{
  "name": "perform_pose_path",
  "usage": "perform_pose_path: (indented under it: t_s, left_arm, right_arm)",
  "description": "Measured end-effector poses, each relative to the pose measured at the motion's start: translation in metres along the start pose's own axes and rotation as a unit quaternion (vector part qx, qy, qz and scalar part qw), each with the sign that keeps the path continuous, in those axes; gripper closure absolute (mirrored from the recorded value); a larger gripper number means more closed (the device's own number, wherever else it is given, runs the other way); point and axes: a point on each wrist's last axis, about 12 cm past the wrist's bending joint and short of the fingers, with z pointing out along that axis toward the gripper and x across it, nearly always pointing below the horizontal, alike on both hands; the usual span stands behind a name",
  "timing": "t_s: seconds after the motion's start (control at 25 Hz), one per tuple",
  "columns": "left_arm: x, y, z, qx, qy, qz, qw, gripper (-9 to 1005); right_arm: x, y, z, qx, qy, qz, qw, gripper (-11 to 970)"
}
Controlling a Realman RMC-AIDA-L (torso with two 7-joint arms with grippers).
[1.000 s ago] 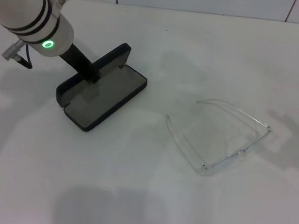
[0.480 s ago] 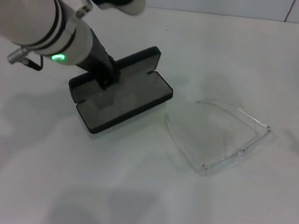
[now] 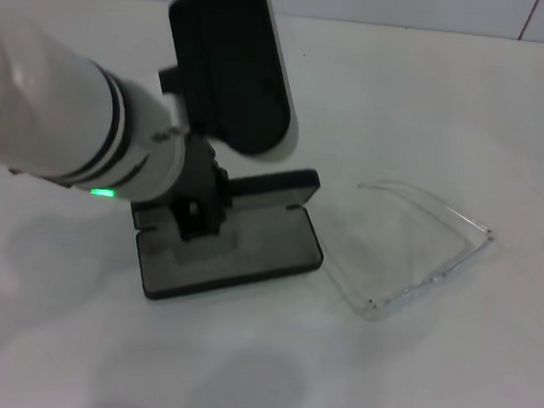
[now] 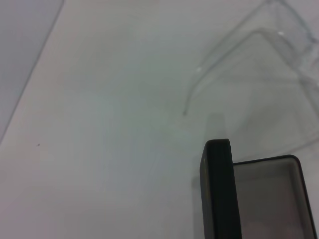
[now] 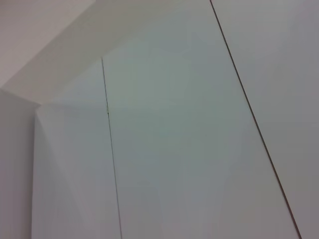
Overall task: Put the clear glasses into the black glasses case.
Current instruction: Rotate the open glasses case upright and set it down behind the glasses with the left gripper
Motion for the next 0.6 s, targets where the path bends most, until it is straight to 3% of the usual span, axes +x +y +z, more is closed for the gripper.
perform_pose_path:
  t_s: [0.36, 0.6]
  left_arm:
    - [0.007, -0.011, -0.003, 0.015, 0.013, 0.041, 0.999, 793]
    - [0.000, -0.019, 0.004, 0.019, 0.002, 0.069, 0.997, 792]
  right_arm:
    - [-0.001, 0.001, -0.002, 0.000, -0.002, 0.000, 1.000, 75]
    - [-0.001, 0.001, -0.002, -0.001, -0.002, -0.001, 1.000, 75]
